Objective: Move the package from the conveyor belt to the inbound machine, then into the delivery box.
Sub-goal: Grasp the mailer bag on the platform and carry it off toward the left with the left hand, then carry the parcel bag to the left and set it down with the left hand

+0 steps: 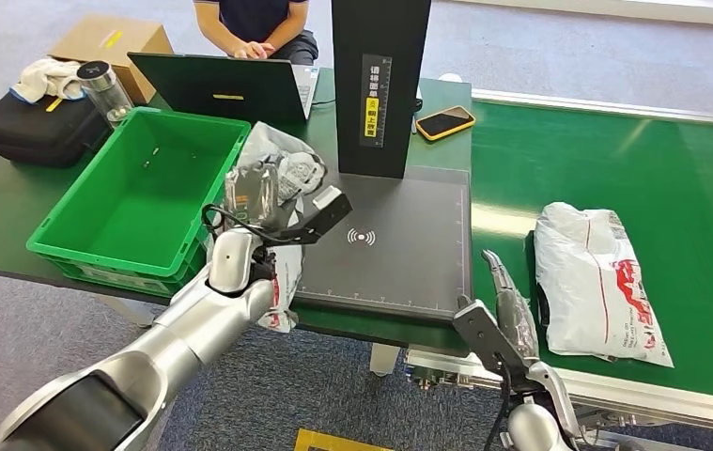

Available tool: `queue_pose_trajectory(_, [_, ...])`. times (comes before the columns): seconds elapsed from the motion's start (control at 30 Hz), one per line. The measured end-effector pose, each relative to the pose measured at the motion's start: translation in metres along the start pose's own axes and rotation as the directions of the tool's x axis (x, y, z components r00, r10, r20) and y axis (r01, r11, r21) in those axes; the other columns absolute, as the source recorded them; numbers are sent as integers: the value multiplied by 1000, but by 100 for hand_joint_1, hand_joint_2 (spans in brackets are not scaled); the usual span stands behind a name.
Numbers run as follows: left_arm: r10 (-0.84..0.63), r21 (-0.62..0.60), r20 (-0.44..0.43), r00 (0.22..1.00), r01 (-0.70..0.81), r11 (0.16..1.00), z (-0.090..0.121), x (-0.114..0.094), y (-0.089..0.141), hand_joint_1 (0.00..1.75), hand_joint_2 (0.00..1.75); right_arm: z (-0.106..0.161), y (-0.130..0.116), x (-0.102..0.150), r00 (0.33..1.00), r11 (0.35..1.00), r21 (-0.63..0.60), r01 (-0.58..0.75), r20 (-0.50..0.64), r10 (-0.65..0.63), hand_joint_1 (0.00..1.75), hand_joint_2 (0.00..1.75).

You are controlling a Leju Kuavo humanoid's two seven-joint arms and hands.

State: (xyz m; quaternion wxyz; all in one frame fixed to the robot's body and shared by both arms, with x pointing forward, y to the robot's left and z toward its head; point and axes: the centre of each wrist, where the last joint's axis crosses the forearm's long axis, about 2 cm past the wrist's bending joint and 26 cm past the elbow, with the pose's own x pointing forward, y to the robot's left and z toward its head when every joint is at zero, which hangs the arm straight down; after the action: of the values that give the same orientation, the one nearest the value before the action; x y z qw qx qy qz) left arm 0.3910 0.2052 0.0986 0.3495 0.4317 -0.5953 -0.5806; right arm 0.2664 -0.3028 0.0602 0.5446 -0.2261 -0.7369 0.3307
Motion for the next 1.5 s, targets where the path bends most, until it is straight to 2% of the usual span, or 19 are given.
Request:
queue_pose_trajectory(0.17, [-7, 135, 2, 1000, 6, 991, -10, -8, 20, 175, 175, 14, 0, 3, 1000, 1000, -8, -10, -15, 10, 0, 0])
queue_pose_trajectory(0.33, [43, 339, -46, 998, -25, 940, -22, -25, 59, 175, 175, 27, 2, 6, 999, 1000, -20, -14, -35, 14, 0, 0])
queue_pose_trajectory(0.53, [119, 584, -112, 987, -32, 811, -16, -63, 104, 175, 175, 38, 5, 11, 999, 999, -38, -16, -48, 14, 0, 0])
queue_pose_trajectory(0.7, [122, 699, -143, 982, 13, 715, -4, -98, 132, 175, 175, 39, 7, 14, 998, 999, -41, -16, -53, 14, 0, 0])
queue_pose_trajectory(0.8, [130, 736, -233, 964, 87, 672, 6, -130, 147, 175, 175, 41, 7, 15, 998, 999, -40, -16, -56, 14, 0, 0])
queue_pose_trajectory(0.9, [169, 707, -349, 922, 141, 693, 11, -158, 150, 175, 175, 41, 7, 16, 998, 999, -41, -15, -56, 12, 0, 0])
queue_pose_trajectory(1.03, [161, 501, -474, 866, 115, 858, 0, -183, 136, 175, 175, 39, 6, 17, 999, 999, -44, -5, -51, 3, 0, 0])
queue_pose_trajectory(1.17, [61, 247, -565, 823, 98, 964, -5, -187, 111, 175, 175, 36, 5, 17, 999, 999, -32, 1, -45, -2, 0, 0])
queue_pose_trajectory(1.3, [-34, 9, -567, 823, 48, 999, -5, -184, 89, 175, 175, 32, 4, 18, 999, 1000, -24, 1, -35, -2, 0, 0])
queue_pose_trajectory(1.33, [-53, -34, -558, 828, 41, 999, -5, -182, 84, 168, 175, 31, 3, 18, 999, 1000, -24, 0, -33, -1, 0, 0])
queue_pose_trajectory(1.37, [-70, -70, -550, 832, 38, 997, -4, -180, 80, 129, 175, 31, 3, 18, 999, 1000, -25, -1, -32, 0, 0, 0])
queue_pose_trajectory(1.43, [-98, -127, -544, 833, 34, 991, -3, -177, 73, 42, 175, 30, 2, 18, 1000, 1000, -25, -4, -30, 4, 0, 0])
queue_pose_trajectory(1.47, [-113, -156, -546, 830, 32, 987, -3, -176, 70, 5, 175, 30, 2, 17, 1000, 1000, -24, -6, -29, 6, 0, 0])
queue_pose_trajectory(1.5, [-128, -183, -551, 825, 30, 983, -3, -174, 68, 0, 175, 30, 1, 17, 1000, 1000, -22, -9, -29, 8, 0, 0])
